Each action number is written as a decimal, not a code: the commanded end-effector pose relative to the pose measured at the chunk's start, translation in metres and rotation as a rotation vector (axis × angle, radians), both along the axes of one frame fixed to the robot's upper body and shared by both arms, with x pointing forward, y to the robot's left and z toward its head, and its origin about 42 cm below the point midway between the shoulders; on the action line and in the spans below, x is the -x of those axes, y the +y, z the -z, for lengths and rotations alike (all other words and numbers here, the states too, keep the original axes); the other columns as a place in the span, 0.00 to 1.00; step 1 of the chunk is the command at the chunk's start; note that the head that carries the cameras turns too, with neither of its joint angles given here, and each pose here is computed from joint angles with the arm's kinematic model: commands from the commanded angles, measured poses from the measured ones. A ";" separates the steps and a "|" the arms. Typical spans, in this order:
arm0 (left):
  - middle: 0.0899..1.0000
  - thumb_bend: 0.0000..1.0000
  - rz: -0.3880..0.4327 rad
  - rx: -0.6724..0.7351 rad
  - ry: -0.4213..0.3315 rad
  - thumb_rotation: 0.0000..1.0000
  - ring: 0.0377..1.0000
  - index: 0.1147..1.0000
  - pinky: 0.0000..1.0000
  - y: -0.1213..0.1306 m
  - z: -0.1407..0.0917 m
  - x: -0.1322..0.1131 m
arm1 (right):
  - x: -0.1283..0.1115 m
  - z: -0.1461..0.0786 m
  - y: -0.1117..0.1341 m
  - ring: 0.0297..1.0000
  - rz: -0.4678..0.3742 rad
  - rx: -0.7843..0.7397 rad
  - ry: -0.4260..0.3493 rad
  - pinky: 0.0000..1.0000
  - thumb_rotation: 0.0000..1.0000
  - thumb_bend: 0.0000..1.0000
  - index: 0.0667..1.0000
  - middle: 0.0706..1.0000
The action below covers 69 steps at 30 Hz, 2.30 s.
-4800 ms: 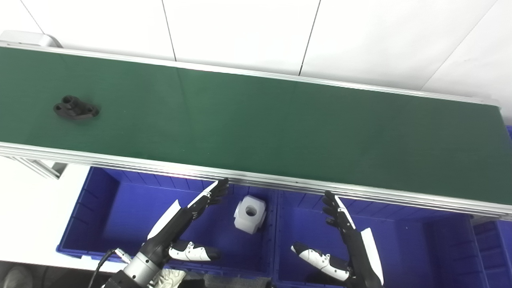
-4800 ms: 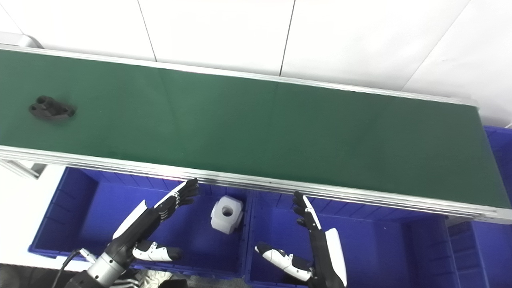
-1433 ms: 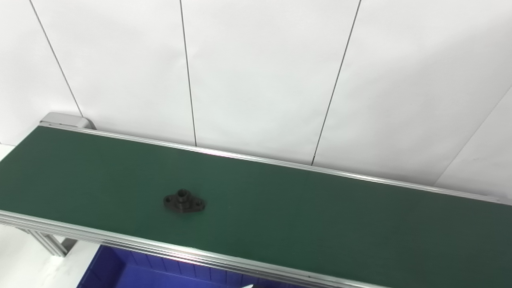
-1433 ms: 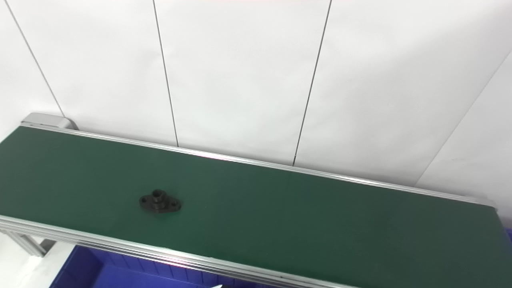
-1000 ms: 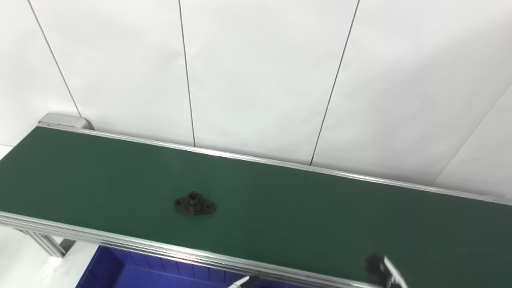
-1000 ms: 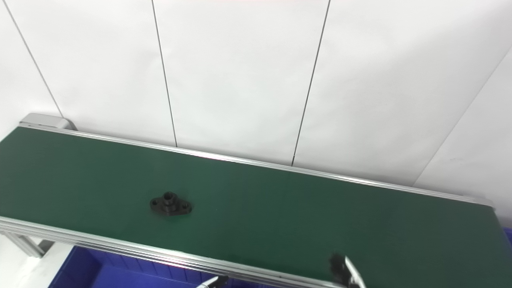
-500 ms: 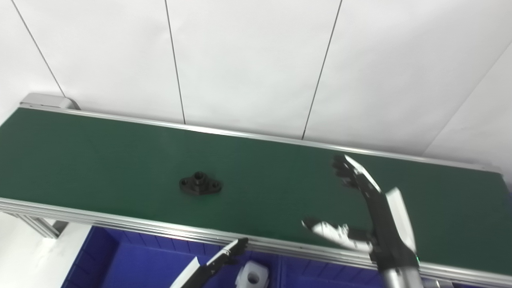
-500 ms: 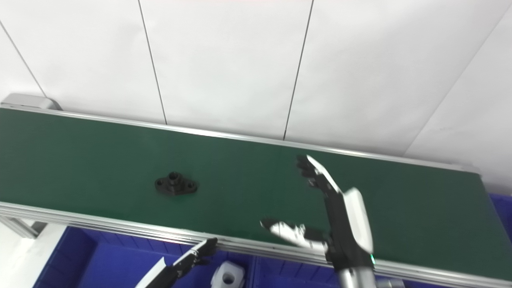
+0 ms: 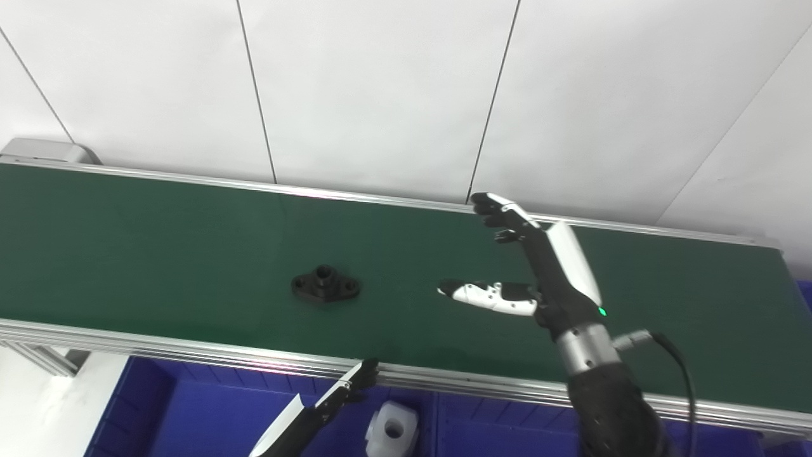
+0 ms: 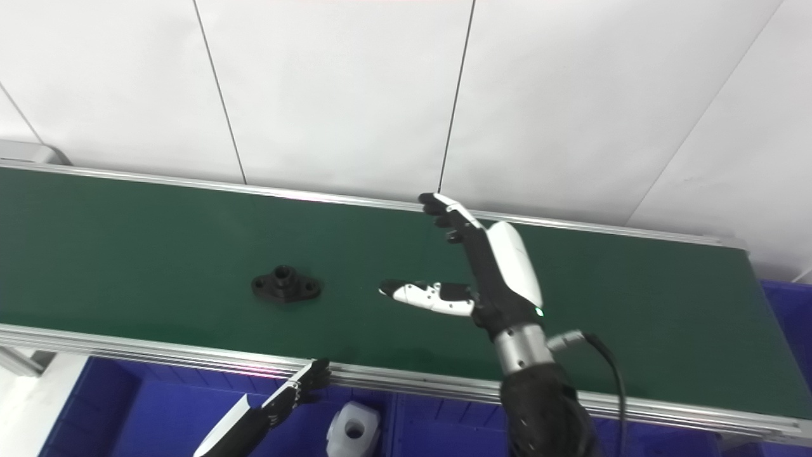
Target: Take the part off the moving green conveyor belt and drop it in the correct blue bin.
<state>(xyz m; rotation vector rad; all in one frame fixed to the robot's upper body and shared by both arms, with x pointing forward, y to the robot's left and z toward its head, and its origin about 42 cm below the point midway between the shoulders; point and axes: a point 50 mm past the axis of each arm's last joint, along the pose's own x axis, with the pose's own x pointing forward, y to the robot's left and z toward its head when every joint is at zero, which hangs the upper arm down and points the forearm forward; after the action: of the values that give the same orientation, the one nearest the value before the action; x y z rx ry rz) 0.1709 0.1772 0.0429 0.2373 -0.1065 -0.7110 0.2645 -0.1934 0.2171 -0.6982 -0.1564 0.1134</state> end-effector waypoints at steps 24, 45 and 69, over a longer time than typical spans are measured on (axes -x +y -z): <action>0.98 0.66 0.089 0.037 -0.026 0.50 0.95 0.99 0.89 -0.007 -0.008 0.008 | -0.080 0.019 0.045 0.73 -0.107 0.259 0.086 0.66 0.35 0.84 0.79 0.76; 0.98 0.68 0.084 0.041 -0.038 0.51 0.95 0.99 0.88 -0.011 -0.011 0.011 | -0.087 0.068 0.054 0.73 -0.180 0.403 0.201 0.68 0.23 0.84 0.79 0.76; 0.98 0.67 0.072 0.060 -0.053 0.52 0.94 0.99 0.88 -0.013 -0.017 0.013 | -0.072 0.095 0.024 0.39 -0.162 0.552 0.206 0.33 0.00 0.52 0.59 0.50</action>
<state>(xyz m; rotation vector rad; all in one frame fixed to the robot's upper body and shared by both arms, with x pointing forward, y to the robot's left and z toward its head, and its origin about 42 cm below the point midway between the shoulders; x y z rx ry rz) 0.1572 0.1667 0.0482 0.2083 -0.1147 -0.7787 0.3395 -0.1739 0.1209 -1.2078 0.0504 0.3599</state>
